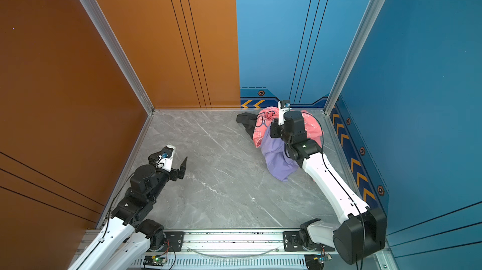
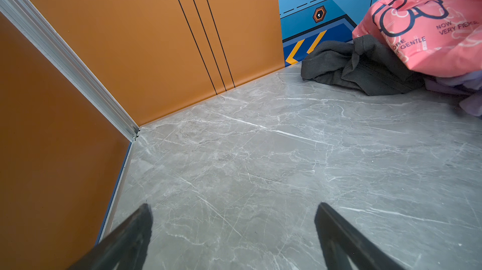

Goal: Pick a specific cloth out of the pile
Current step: 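Lift the lavender cloth up out of the pile with the right gripper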

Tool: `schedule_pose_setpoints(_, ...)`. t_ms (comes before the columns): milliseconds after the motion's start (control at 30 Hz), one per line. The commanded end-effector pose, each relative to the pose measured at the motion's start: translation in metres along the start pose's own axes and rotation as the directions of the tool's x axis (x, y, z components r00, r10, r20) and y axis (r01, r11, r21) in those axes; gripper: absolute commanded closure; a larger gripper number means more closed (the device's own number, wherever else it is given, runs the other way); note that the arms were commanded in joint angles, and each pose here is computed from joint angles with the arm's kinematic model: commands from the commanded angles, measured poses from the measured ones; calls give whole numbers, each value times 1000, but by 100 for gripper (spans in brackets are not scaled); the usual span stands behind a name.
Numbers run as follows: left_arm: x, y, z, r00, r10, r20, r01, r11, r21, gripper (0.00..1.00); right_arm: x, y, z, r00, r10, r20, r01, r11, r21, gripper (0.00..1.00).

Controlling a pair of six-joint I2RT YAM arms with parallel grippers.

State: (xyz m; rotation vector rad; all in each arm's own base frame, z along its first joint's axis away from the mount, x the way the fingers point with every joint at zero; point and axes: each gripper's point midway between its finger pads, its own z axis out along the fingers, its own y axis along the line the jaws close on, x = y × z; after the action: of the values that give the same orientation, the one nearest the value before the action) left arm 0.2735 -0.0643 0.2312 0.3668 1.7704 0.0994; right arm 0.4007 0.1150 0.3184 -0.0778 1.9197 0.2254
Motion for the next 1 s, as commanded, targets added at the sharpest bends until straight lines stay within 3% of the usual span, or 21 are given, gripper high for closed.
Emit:
schedule_pose_setpoints(0, 1, -1, -2, 1000, 16, -4, -16, 1000, -3, 2, -75, -8, -35, 963, 88, 254, -97, 995, 21, 100)
schedule_pose_setpoints(433, 2, -2, -2, 1000, 21, -6, -21, 1000, -1, 2, -152, -61, -113, 826, 127, 550, -246, 958, 149, 100)
schedule_pose_setpoints(733, 2, -3, -2, 1000, 25, -8, -25, 1000, 2, 2, -177, -48, -144, 765, 172, 621, -261, 964, 55, 100)
schedule_pose_setpoints(967, 2, -5, -3, 1000, 30, -3, -30, 999, 11, 2, -199, -19, -168, 713, 202, 671, -206, 976, -74, 100)
